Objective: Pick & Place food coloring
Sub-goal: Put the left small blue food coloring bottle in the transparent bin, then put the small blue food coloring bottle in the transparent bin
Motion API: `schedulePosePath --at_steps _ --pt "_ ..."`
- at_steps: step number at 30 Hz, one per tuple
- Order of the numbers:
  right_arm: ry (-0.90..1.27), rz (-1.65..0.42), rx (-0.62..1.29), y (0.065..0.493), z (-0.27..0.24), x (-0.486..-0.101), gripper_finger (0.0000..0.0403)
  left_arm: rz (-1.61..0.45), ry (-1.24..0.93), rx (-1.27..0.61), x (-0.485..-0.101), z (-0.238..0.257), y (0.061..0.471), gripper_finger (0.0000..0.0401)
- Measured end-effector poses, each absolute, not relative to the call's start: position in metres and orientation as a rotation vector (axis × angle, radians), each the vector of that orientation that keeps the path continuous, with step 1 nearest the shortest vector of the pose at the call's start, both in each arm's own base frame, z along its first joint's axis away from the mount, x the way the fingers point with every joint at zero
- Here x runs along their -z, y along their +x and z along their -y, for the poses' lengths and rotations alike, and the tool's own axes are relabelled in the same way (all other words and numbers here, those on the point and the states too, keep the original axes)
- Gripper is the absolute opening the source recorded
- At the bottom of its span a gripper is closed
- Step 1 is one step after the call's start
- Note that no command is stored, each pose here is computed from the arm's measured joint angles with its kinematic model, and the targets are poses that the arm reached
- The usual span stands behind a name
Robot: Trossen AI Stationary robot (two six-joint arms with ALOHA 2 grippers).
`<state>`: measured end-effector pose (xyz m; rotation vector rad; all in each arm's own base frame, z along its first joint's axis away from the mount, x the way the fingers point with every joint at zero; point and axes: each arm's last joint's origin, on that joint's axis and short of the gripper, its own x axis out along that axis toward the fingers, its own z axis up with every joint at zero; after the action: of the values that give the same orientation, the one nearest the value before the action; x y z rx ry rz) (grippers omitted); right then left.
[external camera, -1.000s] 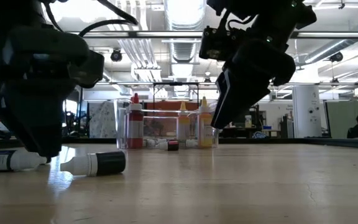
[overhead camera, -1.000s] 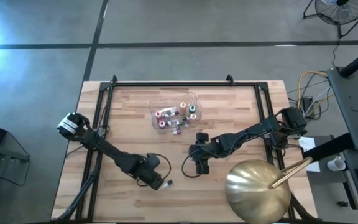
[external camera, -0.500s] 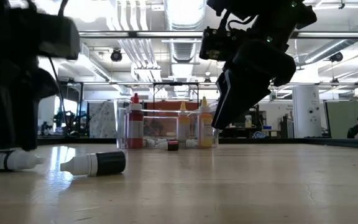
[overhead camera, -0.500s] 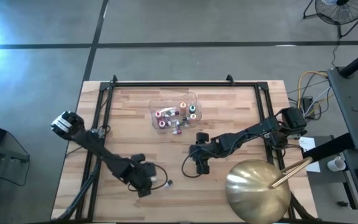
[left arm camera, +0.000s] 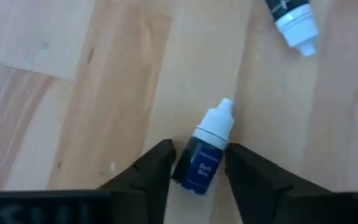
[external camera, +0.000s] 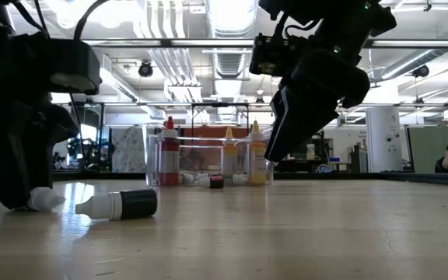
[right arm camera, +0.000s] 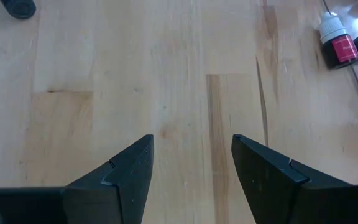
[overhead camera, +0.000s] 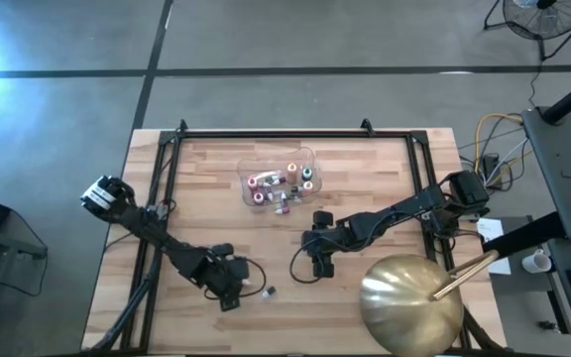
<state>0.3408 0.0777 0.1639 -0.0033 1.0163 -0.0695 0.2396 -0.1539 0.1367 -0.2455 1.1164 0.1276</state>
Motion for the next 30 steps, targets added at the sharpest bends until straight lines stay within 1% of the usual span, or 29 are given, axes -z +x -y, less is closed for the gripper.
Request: schedulePosePath --at_steps 7,9,11,14,16,18,20,22,24,25,27,30 --pt "-0.013 -1.011 0.098 0.341 -0.077 -0.164 0.021 -1.091 -0.202 -0.158 -0.143 0.138 0.249 0.0029" --pt "-0.005 -1.003 0.141 0.341 -0.076 -0.165 0.021 -1.073 -0.166 -0.191 -0.149 0.128 0.253 0.0027" --pt "0.0 -1.0 0.191 0.34 -0.074 -0.169 0.021 -1.048 -0.144 -0.22 -0.163 0.114 0.26 0.0027" --pt "-0.007 -0.987 0.298 0.334 -0.07 -0.184 0.021 -1.057 -0.063 -0.298 -0.195 0.086 0.261 0.0027" --pt "-0.005 -0.96 0.378 0.328 -0.067 -0.197 0.021 -0.978 -0.02 -0.356 -0.226 0.065 0.263 0.0027" --pt "0.001 -0.913 0.434 0.321 -0.064 -0.211 0.021 -0.843 -0.014 -0.41 -0.26 0.041 0.264 0.0033" --pt "0.01 -0.862 0.469 0.316 -0.061 -0.223 0.021 -0.674 -0.046 -0.457 -0.287 0.017 0.265 0.005" --pt "0.02 -0.82 0.492 0.312 -0.059 -0.232 0.021 -0.547 -0.107 -0.541 -0.303 -0.01 0.265 0.0079" --pt "0.022 -0.798 0.505 0.309 -0.058 -0.238 0.021 -0.486 -0.173 -0.61 -0.313 -0.032 0.262 0.0113" --pt "0.026 -0.792 0.508 0.309 -0.058 -0.239 0.021 -0.485 -0.2 -0.604 -0.318 -0.039 0.26 0.0129" --pt "0.045 -0.785 0.516 0.308 -0.058 -0.241 0.021 -0.482 -0.253 -0.524 -0.327 -0.044 0.257 0.0154" --pt "0.067 -0.783 0.528 0.309 -0.058 -0.239 0.021 -0.495 -0.288 -0.406 -0.331 -0.039 0.258 0.0177"
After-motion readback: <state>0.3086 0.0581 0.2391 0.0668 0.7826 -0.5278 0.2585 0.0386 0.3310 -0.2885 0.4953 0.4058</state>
